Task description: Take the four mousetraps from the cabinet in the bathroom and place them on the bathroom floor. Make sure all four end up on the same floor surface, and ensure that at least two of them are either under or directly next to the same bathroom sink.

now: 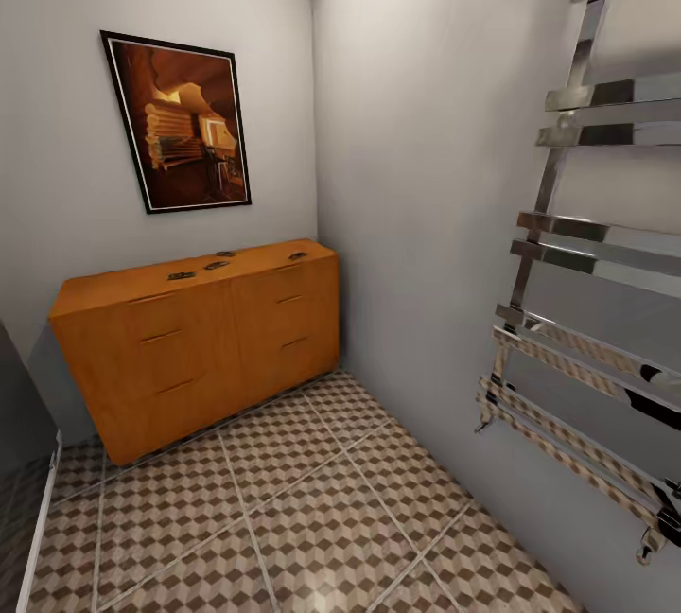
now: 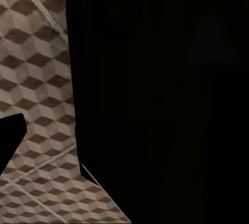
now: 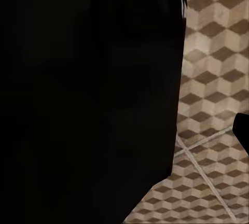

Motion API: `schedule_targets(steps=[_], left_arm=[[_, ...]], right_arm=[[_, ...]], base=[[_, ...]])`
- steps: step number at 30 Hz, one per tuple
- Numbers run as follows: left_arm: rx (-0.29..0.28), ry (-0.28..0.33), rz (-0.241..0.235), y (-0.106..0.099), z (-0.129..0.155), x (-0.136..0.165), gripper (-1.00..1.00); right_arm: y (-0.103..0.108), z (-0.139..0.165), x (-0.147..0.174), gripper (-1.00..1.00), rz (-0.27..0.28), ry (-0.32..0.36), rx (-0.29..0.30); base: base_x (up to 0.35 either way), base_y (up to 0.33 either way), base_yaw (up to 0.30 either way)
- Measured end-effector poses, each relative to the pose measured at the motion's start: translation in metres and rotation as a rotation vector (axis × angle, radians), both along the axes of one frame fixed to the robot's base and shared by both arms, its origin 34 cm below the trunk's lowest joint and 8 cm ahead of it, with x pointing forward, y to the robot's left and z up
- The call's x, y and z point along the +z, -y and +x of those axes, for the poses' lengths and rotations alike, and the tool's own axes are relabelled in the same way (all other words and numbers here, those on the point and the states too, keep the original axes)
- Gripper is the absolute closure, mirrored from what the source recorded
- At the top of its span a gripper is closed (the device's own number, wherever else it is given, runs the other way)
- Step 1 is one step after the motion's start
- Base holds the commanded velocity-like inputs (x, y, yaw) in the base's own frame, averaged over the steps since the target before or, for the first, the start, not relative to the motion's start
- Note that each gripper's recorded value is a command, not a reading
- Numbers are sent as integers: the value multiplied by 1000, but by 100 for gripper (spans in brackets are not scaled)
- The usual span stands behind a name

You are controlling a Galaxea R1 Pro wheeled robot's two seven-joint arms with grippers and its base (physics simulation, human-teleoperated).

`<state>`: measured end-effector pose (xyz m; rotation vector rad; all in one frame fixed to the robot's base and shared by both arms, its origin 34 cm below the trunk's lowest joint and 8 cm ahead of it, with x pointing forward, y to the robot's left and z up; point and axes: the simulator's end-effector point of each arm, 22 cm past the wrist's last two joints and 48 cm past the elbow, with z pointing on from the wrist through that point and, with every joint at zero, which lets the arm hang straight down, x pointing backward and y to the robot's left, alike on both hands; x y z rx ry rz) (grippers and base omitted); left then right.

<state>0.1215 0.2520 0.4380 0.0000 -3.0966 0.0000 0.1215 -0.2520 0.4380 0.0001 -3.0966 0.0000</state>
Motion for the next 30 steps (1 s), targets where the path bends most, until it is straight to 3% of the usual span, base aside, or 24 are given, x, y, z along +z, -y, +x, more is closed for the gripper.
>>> schedule_targets(steps=[4, 13, 19, 30], left_arm=[[1, 6, -26, 12, -5, 0, -100], [33, -14, -20, 9, -31, 2, -100], [55, 21, -3, -1, -15, 1, -100], [76, 33, 3, -4, -9, 1, -100]], right_arm=[[2, 21, -1, -100, -3, 31, -5], [3, 77, 1, -100, -7, 128, 0], [5, 126, 6, -100, -9, 226, -12], [-3, 154, 11, -100, -1, 320, -3]], base=[[0, 0, 0], [0, 0, 0], [0, 0, 0], [0, 0, 0]])
